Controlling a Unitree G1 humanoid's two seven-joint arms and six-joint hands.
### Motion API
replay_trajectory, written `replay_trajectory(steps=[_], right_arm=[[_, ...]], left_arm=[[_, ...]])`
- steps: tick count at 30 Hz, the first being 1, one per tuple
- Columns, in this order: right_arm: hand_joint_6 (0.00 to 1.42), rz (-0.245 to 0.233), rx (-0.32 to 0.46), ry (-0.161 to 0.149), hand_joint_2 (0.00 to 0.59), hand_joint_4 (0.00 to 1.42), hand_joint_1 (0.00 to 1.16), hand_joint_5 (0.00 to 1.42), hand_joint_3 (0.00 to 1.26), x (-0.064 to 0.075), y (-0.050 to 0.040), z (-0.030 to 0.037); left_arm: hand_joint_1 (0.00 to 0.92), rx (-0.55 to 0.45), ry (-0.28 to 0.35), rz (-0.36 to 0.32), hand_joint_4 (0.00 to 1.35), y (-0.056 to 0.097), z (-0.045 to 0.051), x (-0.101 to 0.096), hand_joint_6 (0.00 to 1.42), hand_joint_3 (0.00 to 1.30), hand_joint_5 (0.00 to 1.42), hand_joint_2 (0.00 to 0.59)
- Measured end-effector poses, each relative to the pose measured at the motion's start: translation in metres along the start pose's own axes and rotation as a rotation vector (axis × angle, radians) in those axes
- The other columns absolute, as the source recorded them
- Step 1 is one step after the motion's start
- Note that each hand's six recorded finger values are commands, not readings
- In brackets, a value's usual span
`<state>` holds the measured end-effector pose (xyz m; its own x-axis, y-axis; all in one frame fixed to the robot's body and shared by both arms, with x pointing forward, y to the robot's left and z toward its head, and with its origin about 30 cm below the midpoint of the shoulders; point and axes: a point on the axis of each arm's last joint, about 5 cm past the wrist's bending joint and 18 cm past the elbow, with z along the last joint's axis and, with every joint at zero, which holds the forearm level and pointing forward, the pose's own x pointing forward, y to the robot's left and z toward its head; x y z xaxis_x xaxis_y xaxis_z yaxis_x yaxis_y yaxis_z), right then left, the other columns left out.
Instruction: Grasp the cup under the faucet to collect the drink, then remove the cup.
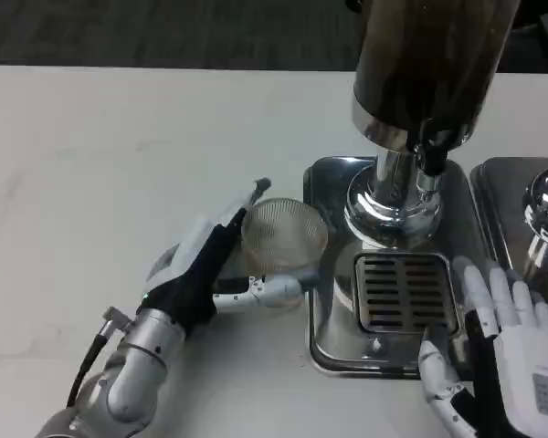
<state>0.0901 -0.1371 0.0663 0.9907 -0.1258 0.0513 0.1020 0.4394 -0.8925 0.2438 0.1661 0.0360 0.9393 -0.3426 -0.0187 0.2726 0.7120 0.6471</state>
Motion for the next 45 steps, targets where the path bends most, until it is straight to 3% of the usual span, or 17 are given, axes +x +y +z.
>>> replay_trajectory(steps=[7,8,11,15,22,28,36,45], right_arm=[[0.04,0.000,0.004,-0.001,0.515,0.00,0.00,0.00,0.05,0.000,0.0003,0.0008],[0.05,0.000,0.004,0.000,0.515,0.00,0.00,0.00,0.05,0.000,0.0003,0.0008],[0.05,-0.001,0.004,-0.001,0.515,0.00,0.00,0.00,0.05,0.000,0.0003,0.0008],[0.07,-0.003,0.005,-0.003,0.515,0.00,0.00,0.00,0.05,0.001,0.0001,0.0010],[0.08,-0.007,0.007,-0.006,0.515,0.00,0.00,0.00,0.05,0.002,-0.0002,0.0013],[0.09,-0.008,0.007,-0.005,0.515,0.00,0.00,0.00,0.05,0.002,-0.0003,0.0011],[0.10,-0.006,0.008,-0.002,0.515,0.00,0.00,0.00,0.05,0.002,-0.0001,0.0012],[0.11,-0.008,0.007,0.000,0.515,0.00,0.00,0.00,0.05,0.002,-0.0003,0.0008]], left_arm=[[0.484,0.042,-0.013,0.005,0.31,0.000,-0.0003,0.000,0.52,0.25,0.43,0.066],[0.514,0.047,-0.014,0.015,0.42,0.000,-0.0003,0.000,0.60,0.34,0.50,0.078],[0.577,0.057,-0.014,0.043,0.57,-0.002,-0.0012,-0.002,0.71,0.52,0.63,0.085],[0.585,0.073,-0.010,0.124,0.79,-0.004,-0.0033,-0.005,0.93,0.71,0.84,0.090],[0.615,0.074,0.002,0.154,0.95,-0.006,-0.0052,-0.008,1.10,0.85,1.03,0.065],[0.623,0.083,-0.001,0.174,0.98,-0.008,-0.0048,-0.008,1.14,0.88,1.07,0.066],[0.657,0.097,0.001,0.232,1.09,-0.011,-0.0055,-0.010,1.30,0.95,1.22,0.075],[0.668,0.096,-0.005,0.244,1.09,-0.013,-0.0046,-0.009,1.33,0.96,1.22,0.055]])
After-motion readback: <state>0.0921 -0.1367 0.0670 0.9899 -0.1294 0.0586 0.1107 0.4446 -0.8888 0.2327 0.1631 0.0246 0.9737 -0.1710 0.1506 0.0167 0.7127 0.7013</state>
